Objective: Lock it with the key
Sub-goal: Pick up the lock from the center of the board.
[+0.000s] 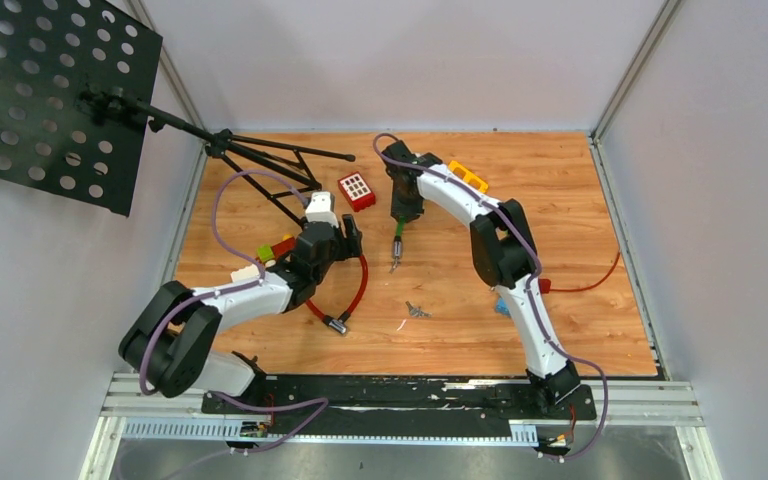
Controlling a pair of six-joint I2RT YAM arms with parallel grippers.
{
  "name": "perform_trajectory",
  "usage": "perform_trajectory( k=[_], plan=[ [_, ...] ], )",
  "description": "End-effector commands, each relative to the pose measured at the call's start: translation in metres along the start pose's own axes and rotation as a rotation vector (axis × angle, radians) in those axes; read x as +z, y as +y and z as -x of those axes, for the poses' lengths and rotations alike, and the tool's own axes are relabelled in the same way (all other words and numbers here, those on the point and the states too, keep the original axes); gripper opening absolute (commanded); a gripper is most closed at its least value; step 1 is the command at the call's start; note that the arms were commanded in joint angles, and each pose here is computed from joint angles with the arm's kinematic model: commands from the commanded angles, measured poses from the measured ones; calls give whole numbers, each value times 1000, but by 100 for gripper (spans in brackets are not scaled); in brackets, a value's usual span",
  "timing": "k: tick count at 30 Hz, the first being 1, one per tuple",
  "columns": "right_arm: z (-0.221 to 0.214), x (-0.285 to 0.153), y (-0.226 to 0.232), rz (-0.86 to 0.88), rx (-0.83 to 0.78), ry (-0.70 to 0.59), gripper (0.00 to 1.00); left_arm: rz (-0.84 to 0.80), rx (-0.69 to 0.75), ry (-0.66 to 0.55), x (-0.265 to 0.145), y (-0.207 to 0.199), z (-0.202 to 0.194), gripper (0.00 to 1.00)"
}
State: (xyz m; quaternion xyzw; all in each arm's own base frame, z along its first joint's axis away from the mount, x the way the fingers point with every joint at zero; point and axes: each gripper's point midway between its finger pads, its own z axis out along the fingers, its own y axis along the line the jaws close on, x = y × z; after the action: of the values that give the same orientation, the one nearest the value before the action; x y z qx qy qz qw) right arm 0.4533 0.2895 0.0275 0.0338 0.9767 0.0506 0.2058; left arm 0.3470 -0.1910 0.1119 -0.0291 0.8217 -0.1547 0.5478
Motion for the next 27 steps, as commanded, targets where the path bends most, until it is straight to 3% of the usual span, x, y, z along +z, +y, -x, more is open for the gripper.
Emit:
perform_trajectory(
  k=[1,3,4,9,17,27],
  plan=[
    [6,-6,6,18,6,-27,17,-30,-32,-21,12,-10,4,78],
    [4,-9,5,23,0,-20,5,-39,-27,-5,15,-12,-2,80],
    [3,-12,5,27,-3,-20,2,-48,-28,0,17,-14,-3,85],
    [13,-54,13,153,36,-130,0,-162,-33,21,18,-35,-8,98],
    [0,-112,25,390,216,-189,0,-391,-85,17,10,-75,-9,97],
    [-4,-159,37,603,423,-230,0,-576,-127,25,-5,-104,-8,88]
  ],
)
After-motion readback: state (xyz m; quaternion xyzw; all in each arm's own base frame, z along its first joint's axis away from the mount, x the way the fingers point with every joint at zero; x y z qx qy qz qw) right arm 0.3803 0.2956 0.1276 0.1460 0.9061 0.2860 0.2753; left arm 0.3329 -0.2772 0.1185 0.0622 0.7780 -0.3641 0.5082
